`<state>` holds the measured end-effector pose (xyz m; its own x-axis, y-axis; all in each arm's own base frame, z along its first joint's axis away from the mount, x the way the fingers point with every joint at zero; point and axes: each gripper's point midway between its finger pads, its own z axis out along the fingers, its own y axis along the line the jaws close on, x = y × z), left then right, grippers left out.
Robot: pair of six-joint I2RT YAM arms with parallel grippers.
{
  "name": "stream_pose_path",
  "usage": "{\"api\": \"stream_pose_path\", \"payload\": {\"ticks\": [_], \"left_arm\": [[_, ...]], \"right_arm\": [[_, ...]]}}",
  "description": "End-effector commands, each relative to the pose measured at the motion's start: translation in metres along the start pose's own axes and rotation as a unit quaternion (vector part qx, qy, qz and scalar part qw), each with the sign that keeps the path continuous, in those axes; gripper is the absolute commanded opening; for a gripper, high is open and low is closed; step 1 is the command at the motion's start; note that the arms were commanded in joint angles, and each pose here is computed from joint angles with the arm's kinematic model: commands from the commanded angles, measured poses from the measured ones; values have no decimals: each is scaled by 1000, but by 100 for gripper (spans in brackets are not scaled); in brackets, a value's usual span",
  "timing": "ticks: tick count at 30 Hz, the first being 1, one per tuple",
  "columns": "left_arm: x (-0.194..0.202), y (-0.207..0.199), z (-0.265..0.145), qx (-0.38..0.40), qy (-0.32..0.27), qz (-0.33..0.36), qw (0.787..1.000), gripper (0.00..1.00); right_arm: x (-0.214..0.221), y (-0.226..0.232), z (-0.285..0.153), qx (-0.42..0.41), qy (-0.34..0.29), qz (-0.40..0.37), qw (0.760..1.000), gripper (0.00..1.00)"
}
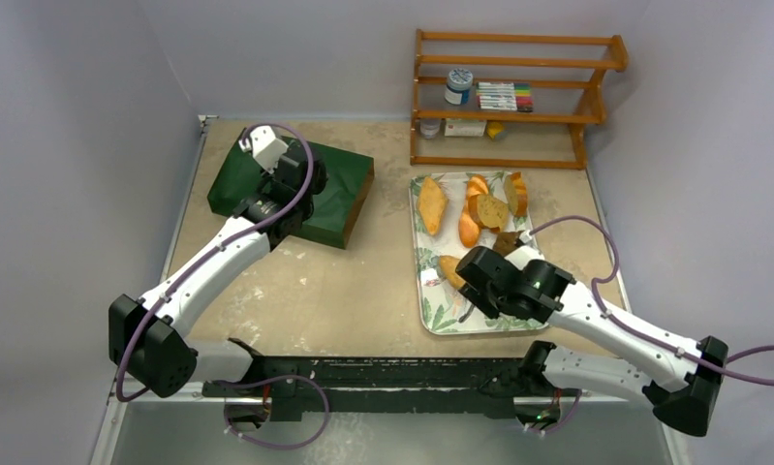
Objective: Take the fake bread out of the paper bag
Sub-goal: Place the fake bread in the container.
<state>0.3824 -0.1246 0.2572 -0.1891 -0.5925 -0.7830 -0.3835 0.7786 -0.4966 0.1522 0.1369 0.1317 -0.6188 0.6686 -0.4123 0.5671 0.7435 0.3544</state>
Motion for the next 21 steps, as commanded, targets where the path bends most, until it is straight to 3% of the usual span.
{"api": "stream_pose_path", "payload": {"ticks": [1,11,17,21], "left_arm": [[-30,-15,-12,17,-32,-27,999,40],[-37,-13,-12,6,-46,-34,998,40],[-40,-1,-11,-19,-59,-33,998,40],[-34,14,-9,-42,-58,-27,997,40]], "right_arm": [[-13,22,-27,-22,-28,17,999,40],[-35,62,-62,-67,-66,-19,995,34],[-49,105,-70,-95,-109,-82,986,29],[-35,147,-69,-163,-102,-155,969,25]]}}
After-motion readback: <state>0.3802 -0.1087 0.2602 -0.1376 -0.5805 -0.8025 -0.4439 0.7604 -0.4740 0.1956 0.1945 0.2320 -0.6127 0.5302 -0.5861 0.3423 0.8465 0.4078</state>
